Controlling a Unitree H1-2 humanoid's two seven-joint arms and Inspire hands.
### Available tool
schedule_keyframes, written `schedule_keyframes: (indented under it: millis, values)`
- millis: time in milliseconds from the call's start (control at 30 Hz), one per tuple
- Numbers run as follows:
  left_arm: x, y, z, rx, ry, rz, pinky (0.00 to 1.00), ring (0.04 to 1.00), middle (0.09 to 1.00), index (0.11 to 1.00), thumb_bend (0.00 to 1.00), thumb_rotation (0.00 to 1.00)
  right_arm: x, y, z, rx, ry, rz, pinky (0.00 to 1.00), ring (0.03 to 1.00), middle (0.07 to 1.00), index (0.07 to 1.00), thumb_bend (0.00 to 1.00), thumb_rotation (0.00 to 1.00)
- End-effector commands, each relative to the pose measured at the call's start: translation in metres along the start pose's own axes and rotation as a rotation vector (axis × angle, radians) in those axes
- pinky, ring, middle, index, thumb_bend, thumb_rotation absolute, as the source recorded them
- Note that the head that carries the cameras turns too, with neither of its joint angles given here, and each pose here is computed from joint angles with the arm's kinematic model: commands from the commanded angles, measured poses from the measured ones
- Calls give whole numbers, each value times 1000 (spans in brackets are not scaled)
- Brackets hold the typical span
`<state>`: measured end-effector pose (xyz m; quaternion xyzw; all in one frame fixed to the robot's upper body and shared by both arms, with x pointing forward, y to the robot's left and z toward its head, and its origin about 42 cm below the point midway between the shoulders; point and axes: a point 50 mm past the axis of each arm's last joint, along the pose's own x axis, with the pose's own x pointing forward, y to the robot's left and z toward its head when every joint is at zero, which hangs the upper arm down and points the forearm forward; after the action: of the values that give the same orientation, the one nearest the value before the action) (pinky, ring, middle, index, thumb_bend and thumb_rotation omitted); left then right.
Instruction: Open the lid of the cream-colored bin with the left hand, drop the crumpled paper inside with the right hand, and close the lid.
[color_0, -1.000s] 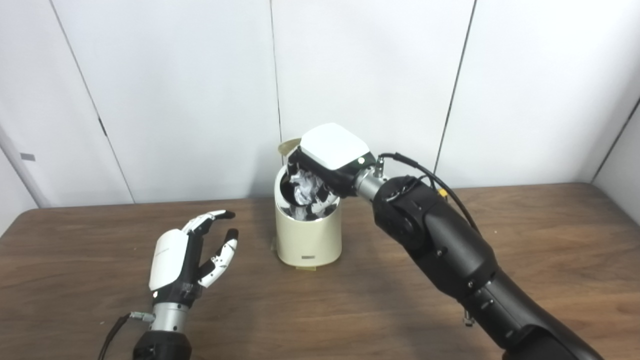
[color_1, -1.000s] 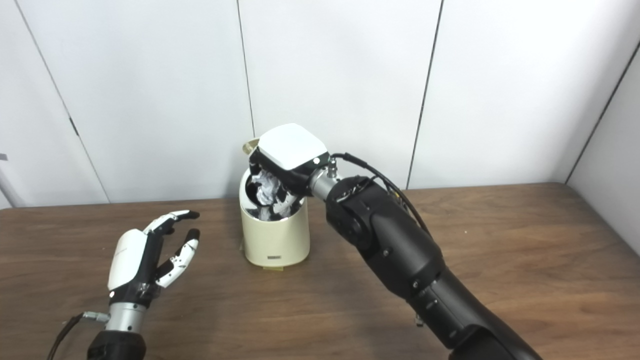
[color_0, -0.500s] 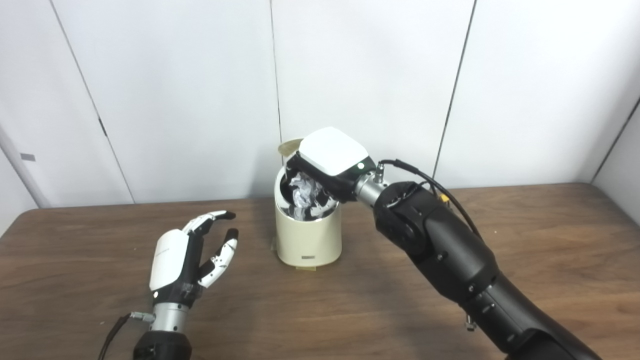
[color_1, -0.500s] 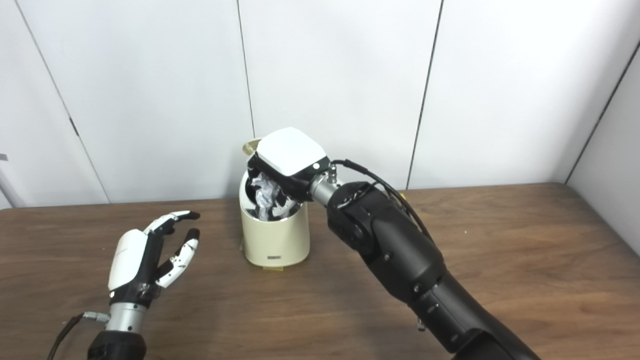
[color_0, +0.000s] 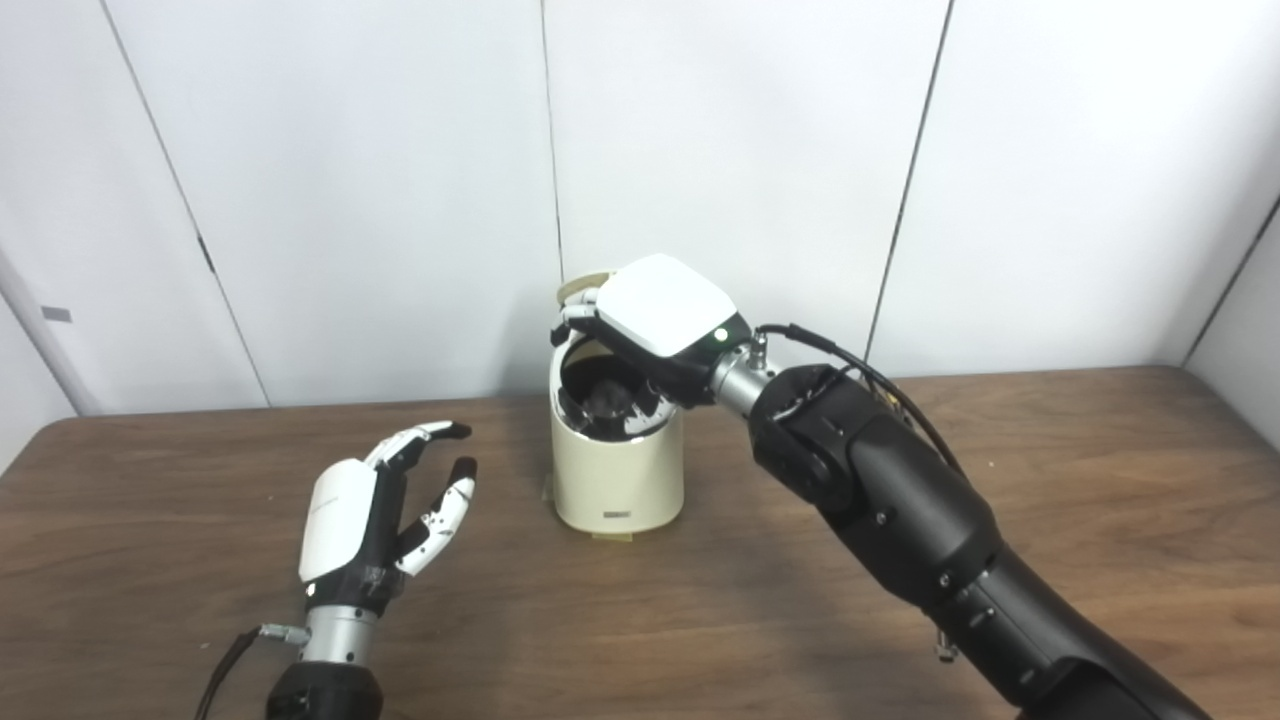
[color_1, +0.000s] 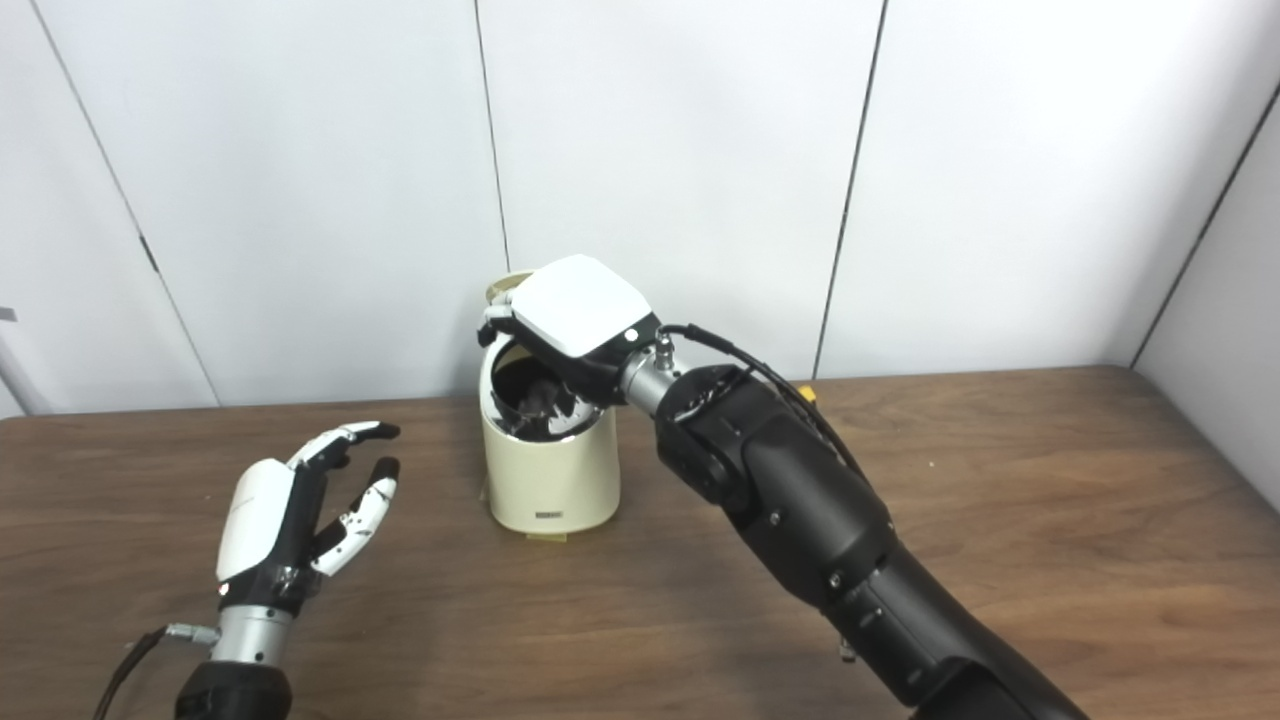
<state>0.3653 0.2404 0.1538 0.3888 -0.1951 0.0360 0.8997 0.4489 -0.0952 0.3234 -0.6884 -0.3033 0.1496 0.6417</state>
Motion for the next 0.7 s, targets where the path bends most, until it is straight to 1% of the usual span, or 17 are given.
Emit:
schedule_keyframes:
  millis: [0,100,133,167,200,233,267,300,333,367,400,433,533,600,667]
  values:
    - [17,15,14,4,-88,55,722,797,776,761,356,758,4,-22,-6,-40,17,-67,675,814,852,757,962,0]
    - [17,15,14,1,-88,52,719,799,780,753,358,765,4,-23,-6,-36,14,-70,712,838,865,771,969,0]
    - [17,15,14,0,-86,51,719,800,780,751,358,761,4,-23,-6,-28,11,-79,718,842,866,773,972,0]
    - [17,15,13,1,-87,51,720,801,781,752,359,759,3,-23,-6,-27,0,-105,702,829,854,767,979,0]
    - [17,15,13,4,-87,51,720,800,781,754,362,762,3,-23,-7,-24,-14,-138,654,783,823,744,979,1]
    - [17,14,13,7,-86,50,721,800,780,754,363,766,3,-22,-8,-14,-34,-196,600,726,778,711,952,5]
    - [17,14,13,11,-86,48,721,800,781,754,363,770,2,-20,-10,-5,-53,-264,513,625,683,645,886,14]
    - [17,14,13,14,-86,45,719,800,782,757,361,772,2,-19,-11,-1,-65,-319,452,556,614,569,706,71]
    - [17,14,13,17,-86,40,718,801,784,761,358,773,1,-18,-12,-1,-71,-369,408,504,549,531,619,37]
    - [17,14,14,16,-82,36,717,803,787,767,357,772,1,-18,-13,-3,-73,-410,363,453,507,514,573,22]
    - [16,14,14,18,-79,32,722,806,791,773,360,770,1,-18,-15,-4,-71,-442,321,406,483,500,543,13]
    - [16,14,14,19,-78,32,723,806,792,777,362,770,2,-19,-16,-1,-70,-475,299,382,477,493,533,12]
    - [16,13,14,20,-80,36,719,800,788,777,359,767,3,-20,-20,58,-69,-568,225,300,458,495,520,14]
    - [17,12,13,23,-77,34,727,804,791,779,365,782,3,-20,-22,119,-51,-609,196,266,457,499,518,16]
    - [17,12,14,24,-76,33,729,806,792,780,367,792,0,-20,-23,147,-28,-634,190,261,461,498,518,17]
